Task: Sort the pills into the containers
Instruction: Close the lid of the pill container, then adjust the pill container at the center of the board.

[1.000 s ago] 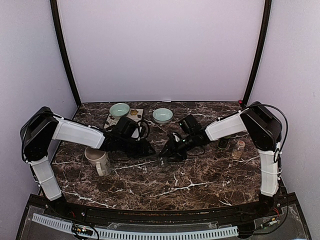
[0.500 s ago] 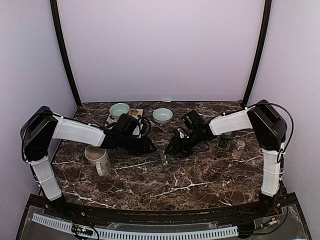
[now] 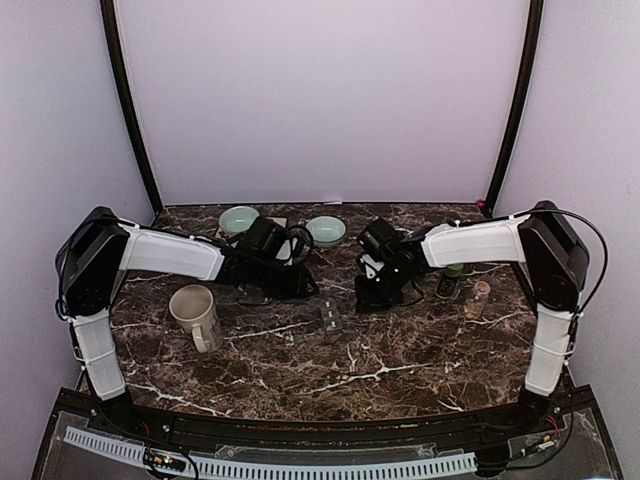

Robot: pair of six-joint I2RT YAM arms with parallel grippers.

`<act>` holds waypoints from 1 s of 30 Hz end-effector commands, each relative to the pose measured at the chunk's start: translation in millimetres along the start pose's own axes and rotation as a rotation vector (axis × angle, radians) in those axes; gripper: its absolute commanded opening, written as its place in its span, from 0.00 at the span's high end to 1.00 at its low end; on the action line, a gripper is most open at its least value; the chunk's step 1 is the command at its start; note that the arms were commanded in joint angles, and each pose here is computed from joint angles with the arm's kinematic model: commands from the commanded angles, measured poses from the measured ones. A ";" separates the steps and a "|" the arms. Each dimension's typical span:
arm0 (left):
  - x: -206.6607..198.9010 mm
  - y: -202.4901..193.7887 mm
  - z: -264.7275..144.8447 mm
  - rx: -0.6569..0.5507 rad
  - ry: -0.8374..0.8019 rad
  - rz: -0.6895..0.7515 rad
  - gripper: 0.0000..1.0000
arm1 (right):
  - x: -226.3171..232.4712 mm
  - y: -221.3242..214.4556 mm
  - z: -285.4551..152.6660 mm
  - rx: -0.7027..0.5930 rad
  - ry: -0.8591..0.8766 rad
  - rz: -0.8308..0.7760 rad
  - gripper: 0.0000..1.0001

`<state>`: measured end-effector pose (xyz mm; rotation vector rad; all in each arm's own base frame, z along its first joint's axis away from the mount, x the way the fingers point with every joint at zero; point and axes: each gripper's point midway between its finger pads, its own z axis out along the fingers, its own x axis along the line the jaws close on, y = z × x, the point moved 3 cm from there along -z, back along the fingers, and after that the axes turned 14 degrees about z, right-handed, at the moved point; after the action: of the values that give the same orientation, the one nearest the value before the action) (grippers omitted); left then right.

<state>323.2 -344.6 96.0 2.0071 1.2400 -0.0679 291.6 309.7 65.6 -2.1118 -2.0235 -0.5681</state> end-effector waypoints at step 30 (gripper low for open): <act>19.5 11.9 36.1 0.118 0.043 0.084 0.75 | 54.8 -48.8 21.8 -0.019 0.002 -0.079 1.00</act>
<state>354.1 -356.9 67.5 2.1522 1.2134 -0.0513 231.6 368.5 53.4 -2.0364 -2.1375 -0.5454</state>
